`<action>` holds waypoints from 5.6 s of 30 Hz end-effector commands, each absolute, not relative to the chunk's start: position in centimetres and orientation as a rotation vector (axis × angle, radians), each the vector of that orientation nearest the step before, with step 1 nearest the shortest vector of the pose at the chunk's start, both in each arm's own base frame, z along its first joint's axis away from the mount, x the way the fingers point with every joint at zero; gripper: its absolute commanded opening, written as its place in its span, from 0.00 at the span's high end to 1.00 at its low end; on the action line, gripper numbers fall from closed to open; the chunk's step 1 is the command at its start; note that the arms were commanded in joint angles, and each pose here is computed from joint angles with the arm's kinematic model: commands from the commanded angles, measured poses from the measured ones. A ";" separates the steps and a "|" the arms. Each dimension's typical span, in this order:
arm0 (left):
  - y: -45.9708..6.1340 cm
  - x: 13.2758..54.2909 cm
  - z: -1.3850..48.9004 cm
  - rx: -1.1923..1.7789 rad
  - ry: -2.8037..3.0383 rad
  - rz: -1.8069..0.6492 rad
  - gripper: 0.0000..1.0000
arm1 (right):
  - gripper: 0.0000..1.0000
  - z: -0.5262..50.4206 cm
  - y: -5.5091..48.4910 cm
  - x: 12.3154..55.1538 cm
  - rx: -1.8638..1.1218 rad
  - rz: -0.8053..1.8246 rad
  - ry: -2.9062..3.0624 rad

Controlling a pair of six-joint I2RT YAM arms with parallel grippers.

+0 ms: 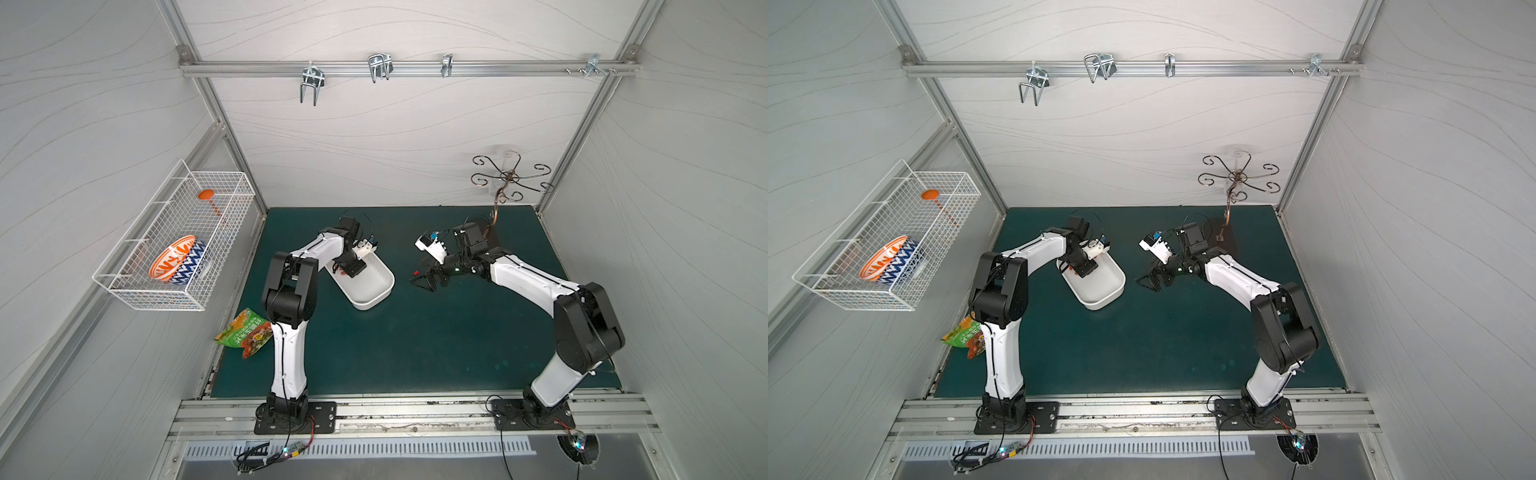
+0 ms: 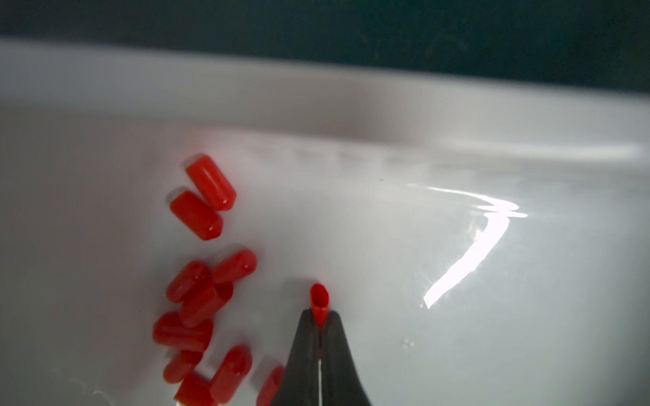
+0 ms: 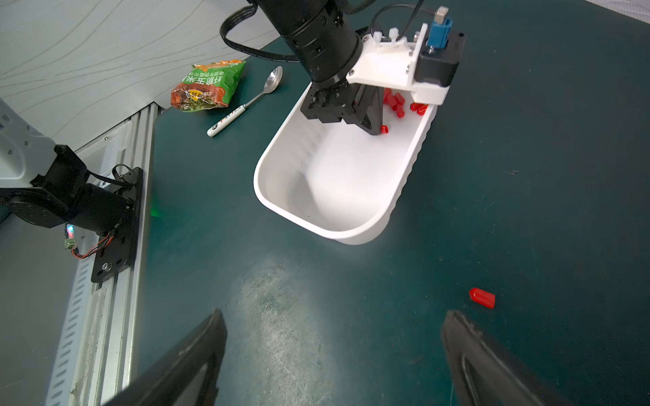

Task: Take the screw protection sleeves out of the storage box
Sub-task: Pick up the screw protection sleeve from the storage box, then place the screw protection sleeve at the center of the board, then pick up the screw protection sleeve from the storage box.

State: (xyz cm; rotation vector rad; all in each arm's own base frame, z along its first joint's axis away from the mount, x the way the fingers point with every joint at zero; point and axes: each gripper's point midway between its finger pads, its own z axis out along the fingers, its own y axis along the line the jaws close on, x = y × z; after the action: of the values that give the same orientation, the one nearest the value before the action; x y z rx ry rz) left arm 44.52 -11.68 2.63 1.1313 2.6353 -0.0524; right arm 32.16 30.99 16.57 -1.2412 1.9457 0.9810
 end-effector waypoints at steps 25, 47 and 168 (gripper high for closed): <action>-24.3 36.7 17.1 1.331 2.295 -0.515 1.00 | 0.01 22.3 20.2 32.5 -1.060 0.837 1.966; -33.6 41.5 6.8 1.487 2.379 -0.448 1.00 | 0.01 23.3 16.1 33.5 -0.912 0.812 1.953; -13.9 43.5 10.2 1.382 2.401 -0.303 1.00 | 0.01 18.6 24.4 30.0 -1.219 0.919 1.985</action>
State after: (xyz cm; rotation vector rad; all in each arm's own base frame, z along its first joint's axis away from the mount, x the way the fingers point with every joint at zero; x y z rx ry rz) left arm 44.79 -13.04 7.88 1.4443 2.4160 -0.2200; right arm 30.44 24.74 17.69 -1.2125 2.0114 0.9227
